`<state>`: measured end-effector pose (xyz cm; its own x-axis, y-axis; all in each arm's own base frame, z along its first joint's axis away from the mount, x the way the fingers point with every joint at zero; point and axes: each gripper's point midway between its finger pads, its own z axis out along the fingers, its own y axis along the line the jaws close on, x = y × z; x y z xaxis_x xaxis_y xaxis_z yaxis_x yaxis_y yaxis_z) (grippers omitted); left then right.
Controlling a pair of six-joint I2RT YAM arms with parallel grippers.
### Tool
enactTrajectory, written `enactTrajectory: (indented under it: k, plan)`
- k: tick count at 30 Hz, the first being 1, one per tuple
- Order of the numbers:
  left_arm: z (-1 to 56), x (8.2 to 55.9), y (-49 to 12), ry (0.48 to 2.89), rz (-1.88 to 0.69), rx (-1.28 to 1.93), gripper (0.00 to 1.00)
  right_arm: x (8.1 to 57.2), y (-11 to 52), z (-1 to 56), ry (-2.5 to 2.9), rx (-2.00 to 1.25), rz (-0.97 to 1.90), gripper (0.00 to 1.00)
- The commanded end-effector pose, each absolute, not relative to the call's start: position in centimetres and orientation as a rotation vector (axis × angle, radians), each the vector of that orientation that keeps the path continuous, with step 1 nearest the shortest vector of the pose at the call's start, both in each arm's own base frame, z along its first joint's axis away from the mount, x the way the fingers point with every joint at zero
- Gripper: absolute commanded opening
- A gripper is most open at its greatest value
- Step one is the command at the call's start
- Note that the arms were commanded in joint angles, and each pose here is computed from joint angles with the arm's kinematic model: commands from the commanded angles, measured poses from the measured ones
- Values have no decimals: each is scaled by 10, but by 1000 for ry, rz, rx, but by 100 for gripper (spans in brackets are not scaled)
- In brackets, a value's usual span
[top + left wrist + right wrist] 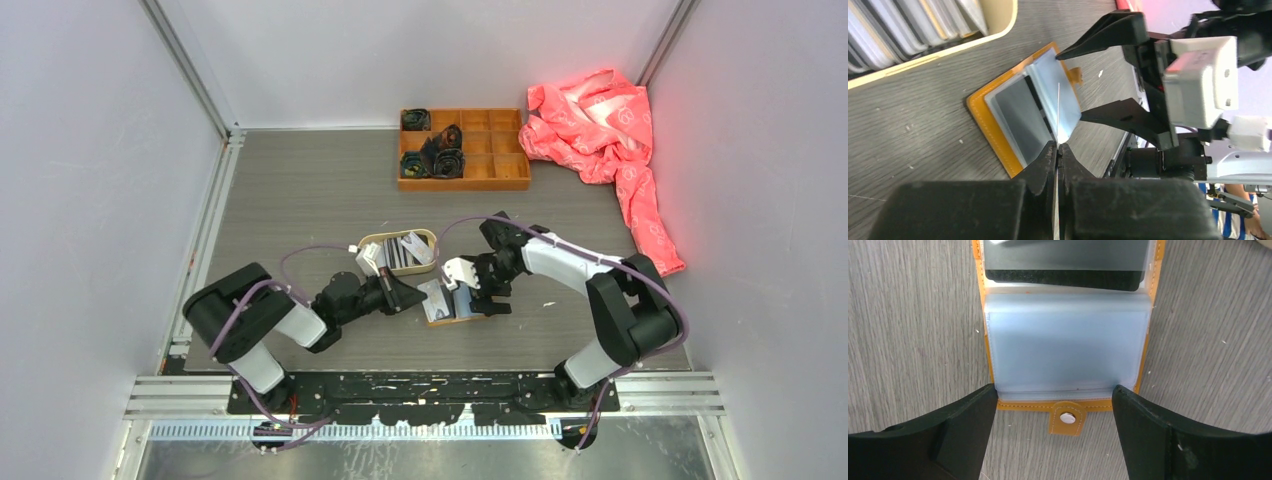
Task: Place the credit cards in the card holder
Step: Pick up the credit card from the storage box, then insert the credit card into the card holder.
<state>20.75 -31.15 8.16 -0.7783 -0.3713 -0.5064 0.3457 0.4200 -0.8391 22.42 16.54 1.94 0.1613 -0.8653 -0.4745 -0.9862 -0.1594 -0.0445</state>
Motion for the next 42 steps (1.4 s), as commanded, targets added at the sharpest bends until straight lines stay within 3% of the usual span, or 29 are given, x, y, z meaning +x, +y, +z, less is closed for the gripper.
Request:
enactTrajectory:
  k: [1,13,22,42]
  plan:
    - [111,214,-326,1877,-1553,-20,0,221,171,24,1722,-2177,508,87]
    - [98,203,-319,1924,-1533,-87,0,200,189,24,1633,-2270,557,85]
    - [89,183,-316,1924,-1496,-166,0,209,198,48,1631,-2171,512,89]
    - [73,198,-323,1937,-1434,-346,0,214,179,33,1698,-2219,435,88]
